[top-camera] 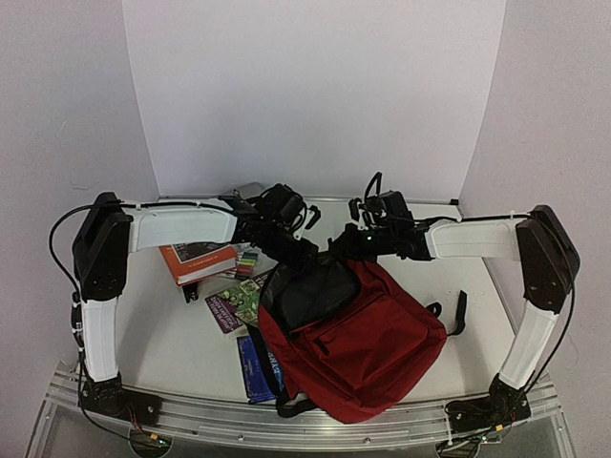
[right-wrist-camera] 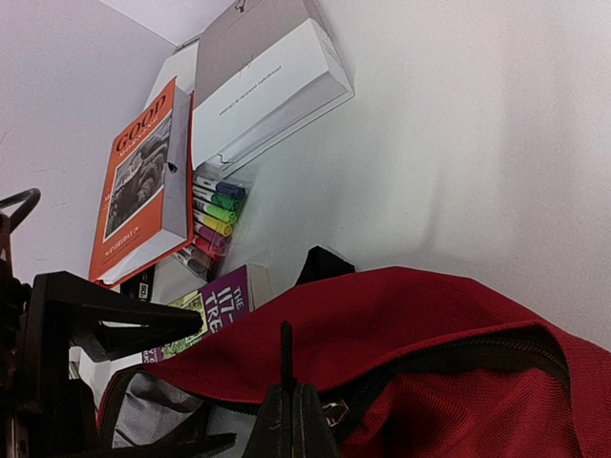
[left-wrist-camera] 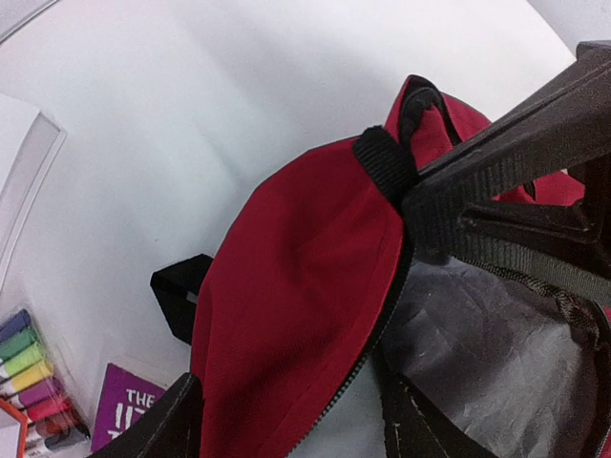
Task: Pack the student bag
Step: Unzip the student bag at the center of the board.
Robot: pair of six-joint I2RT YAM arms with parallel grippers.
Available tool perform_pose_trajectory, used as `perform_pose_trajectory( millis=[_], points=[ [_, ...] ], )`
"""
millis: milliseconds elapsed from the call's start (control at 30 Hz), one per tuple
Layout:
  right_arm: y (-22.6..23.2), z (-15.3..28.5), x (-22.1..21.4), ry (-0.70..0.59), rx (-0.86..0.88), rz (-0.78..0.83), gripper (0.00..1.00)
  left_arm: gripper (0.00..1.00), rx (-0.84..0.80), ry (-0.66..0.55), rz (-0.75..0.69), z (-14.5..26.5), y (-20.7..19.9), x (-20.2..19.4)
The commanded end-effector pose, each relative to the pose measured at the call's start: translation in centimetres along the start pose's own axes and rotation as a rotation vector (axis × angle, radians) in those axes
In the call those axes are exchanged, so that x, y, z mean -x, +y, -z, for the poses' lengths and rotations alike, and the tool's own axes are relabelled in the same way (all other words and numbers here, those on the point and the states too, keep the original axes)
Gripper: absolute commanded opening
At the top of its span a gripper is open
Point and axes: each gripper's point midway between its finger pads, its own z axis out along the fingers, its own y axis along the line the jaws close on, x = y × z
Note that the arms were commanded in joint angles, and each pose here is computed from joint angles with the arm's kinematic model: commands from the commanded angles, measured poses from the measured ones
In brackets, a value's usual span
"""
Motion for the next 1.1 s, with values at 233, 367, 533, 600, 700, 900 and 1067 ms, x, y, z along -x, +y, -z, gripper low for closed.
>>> perform_pose_trajectory(
  millis=[233, 367, 533, 600, 700, 900, 1067],
  points=[
    [1.8, 1.5, 2.1, -0.081, 0.027, -0.001, 0.00, 0.14, -0.068, -0.037, -0.014, -0.4, -1.5, 2.8],
    [1.7, 1.7, 3.7, -0.120, -0.019, 0.000, 0.00, 0.00, -0.046, -0.032, 0.005, 0.4, -1.0, 2.2],
    [1.1, 1.6, 5.9, -0.161, -0.081, 0.001, 0.00, 0.00, 0.052, -0.064, 0.062, 2.4, 0.9, 1.8],
    [0.4, 1.3, 6.3, -0.160, -0.103, -0.008, 0.00, 0.00, 0.075, -0.070, 0.100, 3.4, 1.4, 1.6],
    [-0.6, 0.9, 7.2, -0.167, -0.125, -0.023, 0.00, 0.00, 0.085, -0.076, 0.168, 4.3, 1.7, 1.0],
    [-2.9, 0.3, 8.0, -0.175, -0.200, -0.047, 0.00, 0.00, 0.106, -0.088, 0.331, 6.4, 3.6, -0.5],
    [-3.8, 0.4, 7.0, -0.158, -0.224, -0.058, 0.00, 0.00, 0.145, -0.092, 0.482, 7.8, 7.0, -2.4]
  ],
)
